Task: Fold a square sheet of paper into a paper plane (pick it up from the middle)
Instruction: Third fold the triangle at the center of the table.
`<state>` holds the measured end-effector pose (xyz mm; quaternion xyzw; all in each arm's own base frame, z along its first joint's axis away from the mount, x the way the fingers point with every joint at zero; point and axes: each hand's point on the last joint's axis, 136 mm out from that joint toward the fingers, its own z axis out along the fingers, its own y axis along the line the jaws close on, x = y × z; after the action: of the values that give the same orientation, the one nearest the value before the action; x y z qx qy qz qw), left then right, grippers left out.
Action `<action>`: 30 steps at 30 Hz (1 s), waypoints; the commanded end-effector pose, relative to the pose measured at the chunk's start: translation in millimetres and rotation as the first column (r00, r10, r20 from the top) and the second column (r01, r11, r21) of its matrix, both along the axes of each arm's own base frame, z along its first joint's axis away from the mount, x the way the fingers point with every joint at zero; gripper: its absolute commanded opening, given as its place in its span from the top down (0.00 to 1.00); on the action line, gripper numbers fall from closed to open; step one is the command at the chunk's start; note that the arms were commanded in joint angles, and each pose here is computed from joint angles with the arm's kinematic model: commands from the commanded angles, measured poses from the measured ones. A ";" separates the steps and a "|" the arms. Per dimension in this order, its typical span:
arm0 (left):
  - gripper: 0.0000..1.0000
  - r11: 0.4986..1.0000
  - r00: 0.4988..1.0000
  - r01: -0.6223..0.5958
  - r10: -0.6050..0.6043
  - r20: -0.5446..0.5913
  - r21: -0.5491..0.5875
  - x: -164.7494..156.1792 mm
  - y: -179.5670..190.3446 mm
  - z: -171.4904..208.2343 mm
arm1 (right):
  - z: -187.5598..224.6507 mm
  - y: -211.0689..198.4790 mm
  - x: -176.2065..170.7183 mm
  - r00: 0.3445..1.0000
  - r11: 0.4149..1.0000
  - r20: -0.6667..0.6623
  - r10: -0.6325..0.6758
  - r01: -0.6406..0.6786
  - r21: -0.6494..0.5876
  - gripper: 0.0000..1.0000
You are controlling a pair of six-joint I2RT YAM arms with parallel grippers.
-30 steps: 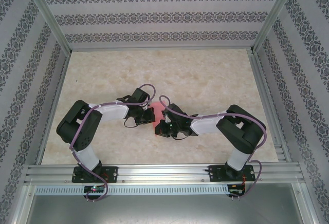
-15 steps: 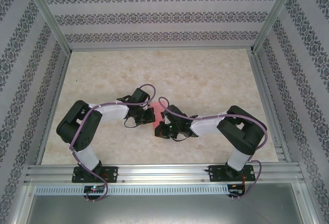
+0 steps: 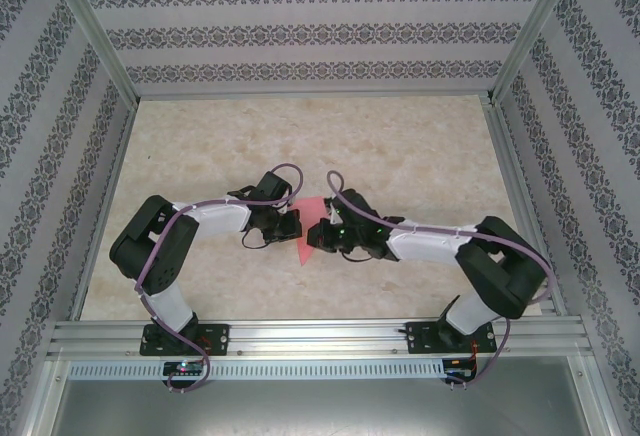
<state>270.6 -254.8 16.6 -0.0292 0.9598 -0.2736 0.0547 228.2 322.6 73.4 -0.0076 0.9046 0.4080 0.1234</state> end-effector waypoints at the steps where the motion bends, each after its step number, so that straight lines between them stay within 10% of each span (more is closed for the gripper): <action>1: 1.00 0.993 0.999 -0.024 0.028 -0.035 0.120 -9.7 20.3 -19.5 | -15.9 -20.0 12.0 0.999 0.996 0.015 -0.047 0.048 -0.078 0.93; 30: 0.90 0.993 0.987 0.119 -0.119 0.104 0.010 13.9 -11.0 21.6 | -66.3 -30.3 40.9 0.951 0.945 -0.104 -0.290 0.267 -0.190 0.94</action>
<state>280.0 -256.3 25.7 0.0183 0.9625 -0.2601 0.0746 261.8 300.4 14.0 0.0986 0.9356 0.3207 0.1097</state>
